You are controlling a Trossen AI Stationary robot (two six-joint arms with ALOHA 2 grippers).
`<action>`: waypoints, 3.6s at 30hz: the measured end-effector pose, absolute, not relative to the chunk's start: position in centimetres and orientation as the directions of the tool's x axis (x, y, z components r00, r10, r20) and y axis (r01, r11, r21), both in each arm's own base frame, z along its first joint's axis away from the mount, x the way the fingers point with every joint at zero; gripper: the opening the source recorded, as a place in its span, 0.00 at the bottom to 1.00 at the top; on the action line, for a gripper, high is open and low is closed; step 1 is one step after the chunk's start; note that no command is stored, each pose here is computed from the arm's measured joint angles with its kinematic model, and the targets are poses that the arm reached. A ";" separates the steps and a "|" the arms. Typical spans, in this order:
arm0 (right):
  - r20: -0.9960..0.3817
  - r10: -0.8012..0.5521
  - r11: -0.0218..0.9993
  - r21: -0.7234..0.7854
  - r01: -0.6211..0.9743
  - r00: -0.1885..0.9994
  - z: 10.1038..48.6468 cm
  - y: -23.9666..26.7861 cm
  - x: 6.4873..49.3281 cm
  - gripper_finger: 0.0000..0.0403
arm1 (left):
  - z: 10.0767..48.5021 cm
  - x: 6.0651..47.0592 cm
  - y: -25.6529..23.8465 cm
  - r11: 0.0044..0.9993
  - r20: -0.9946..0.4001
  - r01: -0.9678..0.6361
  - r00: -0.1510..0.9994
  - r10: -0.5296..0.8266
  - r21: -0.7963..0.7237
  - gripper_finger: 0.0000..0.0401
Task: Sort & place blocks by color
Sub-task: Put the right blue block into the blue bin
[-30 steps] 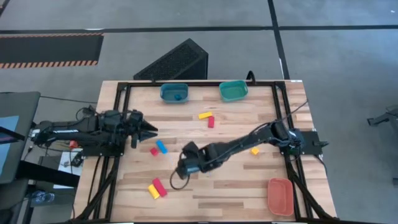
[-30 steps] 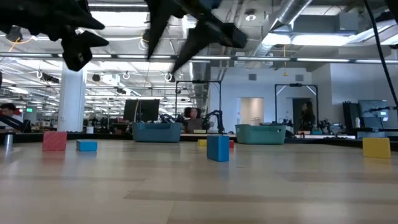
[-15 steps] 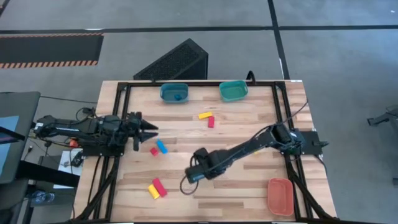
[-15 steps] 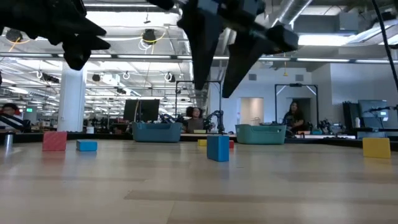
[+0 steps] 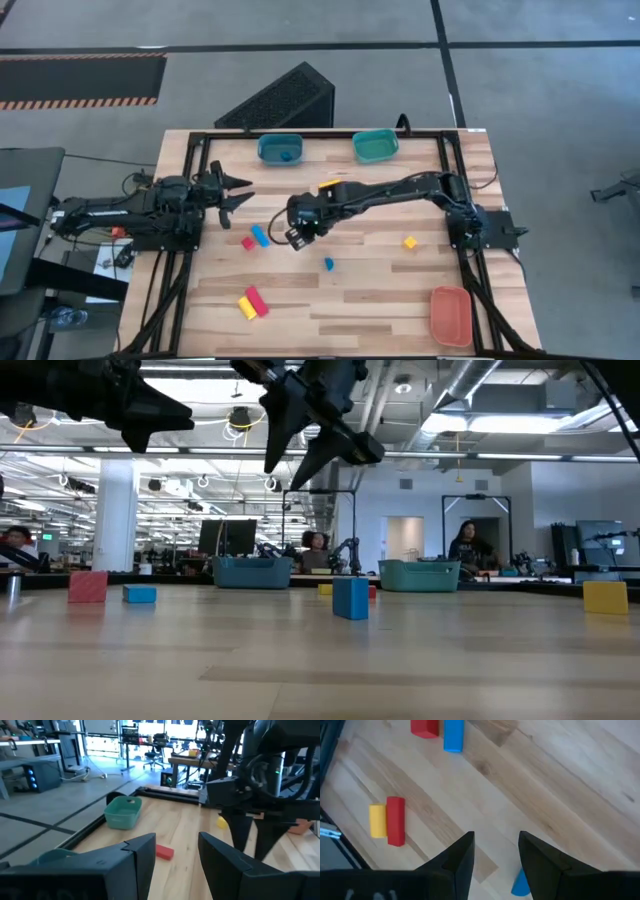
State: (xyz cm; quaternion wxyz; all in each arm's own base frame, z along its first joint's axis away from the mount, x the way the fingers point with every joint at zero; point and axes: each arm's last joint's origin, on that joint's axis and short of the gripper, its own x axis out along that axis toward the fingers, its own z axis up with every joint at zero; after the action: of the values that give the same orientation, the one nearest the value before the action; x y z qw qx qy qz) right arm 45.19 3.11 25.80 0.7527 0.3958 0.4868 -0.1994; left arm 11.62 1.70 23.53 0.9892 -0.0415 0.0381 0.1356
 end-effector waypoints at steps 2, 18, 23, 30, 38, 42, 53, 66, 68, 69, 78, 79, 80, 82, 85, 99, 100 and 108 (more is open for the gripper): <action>-0.909 0.079 0.625 0.365 0.690 0.409 25.7 2.6 44.8 0.44 | 23.5 11.6 2.0 0.960 -0.091 -0.270 0.961 0.263 -0.076 0.35; -0.769 -0.057 0.599 0.484 0.638 0.637 27.7 -0.2 36.8 0.41 | 23.9 10.5 2.1 0.953 -0.045 -0.243 0.970 0.239 -0.182 0.35; -0.550 -0.065 0.527 0.689 0.497 0.833 26.7 0.0 34.9 0.40 | 23.9 10.4 2.1 0.953 -0.044 -0.243 0.970 0.239 -0.182 0.35; -0.531 -0.083 0.706 0.566 0.426 0.843 26.2 0.2 34.5 0.39 | 24.1 10.6 2.2 0.954 -0.030 -0.248 0.969 0.246 -0.169 0.35; -0.587 0.212 0.964 0.256 -0.070 0.781 24.2 3.6 35.1 0.38 | 23.6 11.5 2.5 0.942 -0.083 -0.317 0.948 0.309 -0.109 0.35; -0.656 0.237 0.970 0.202 -0.136 0.716 21.5 5.2 35.7 0.39 | 23.3 11.9 2.8 0.913 -0.108 -0.392 0.918 0.381 -0.110 0.35; -0.749 0.272 0.962 0.227 -0.150 0.604 16.7 7.2 36.6 0.57 | 23.3 12.3 3.1 0.880 -0.105 -0.453 0.891 0.442 -0.144 0.35; -0.798 0.239 0.933 0.031 -0.358 0.553 13.6 7.5 37.2 0.83 | 23.2 12.4 3.2 0.847 -0.114 -0.477 0.879 0.464 -0.235 0.35; -0.815 0.236 0.931 0.034 -0.363 0.530 12.8 7.5 37.1 0.83 | 23.2 12.4 3.2 0.846 -0.116 -0.478 0.878 0.464 -0.236 0.35; -0.817 0.235 0.930 0.031 -0.367 0.526 12.7 7.5 37.1 0.83 | 23.2 12.5 3.2 0.842 -0.117 -0.482 0.876 0.467 -0.243 0.35; -0.788 0.239 0.931 0.021 -0.364 0.567 13.0 7.3 37.6 0.76 | 23.1 12.4 3.2 0.816 -0.122 -0.500 0.865 0.486 -0.291 0.35; -0.786 0.240 0.931 0.020 -0.364 0.570 13.0 7.3 37.6 0.75 | 23.1 12.4 3.2 0.817 -0.122 -0.500 0.865 0.486 -0.289 0.35; -0.784 0.240 0.931 0.019 -0.364 0.573 13.1 7.3 37.6 0.73 | 23.1 12.4 3.2 0.817 -0.122 -0.500 0.865 0.486 -0.288 0.35; -0.783 0.239 0.933 0.022 -0.359 0.574 13.1 7.2 37.7 0.70 | 23.1 12.4 3.2 0.817 -0.122 -0.500 0.865 0.486 -0.288 0.35; -0.785 0.237 0.940 0.037 -0.340 0.572 13.0 7.1 37.7 0.64 | 23.1 12.4 3.2 0.817 -0.123 -0.500 0.865 0.486 -0.287 0.35; -0.685 0.214 0.976 0.186 -0.117 0.697 18.7 2.5 37.3 0.39 | 22.9 12.8 3.0 0.746 -0.145 -0.413 0.905 0.399 -0.522 0.35; -0.659 0.192 0.979 0.180 -0.095 0.727 19.6 1.8 37.2 0.40 | 22.7 13.0 3.0 0.729 -0.158 -0.407 0.908 0.388 -0.551 0.35; -0.464 0.005 1.000 -0.004 -0.007 0.886 24.9 -1.6 36.4 0.43 | 21.4 15.9 3.3 0.596 -0.226 -0.289 0.957 0.180 -0.750 0.47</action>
State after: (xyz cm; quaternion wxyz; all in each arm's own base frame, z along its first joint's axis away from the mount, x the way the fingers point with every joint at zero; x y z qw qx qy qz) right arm 36.42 -1.63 24.93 0.9711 -0.0028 0.2387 0.0031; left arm 15.93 3.27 21.36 0.8910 -0.4300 0.0632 0.1315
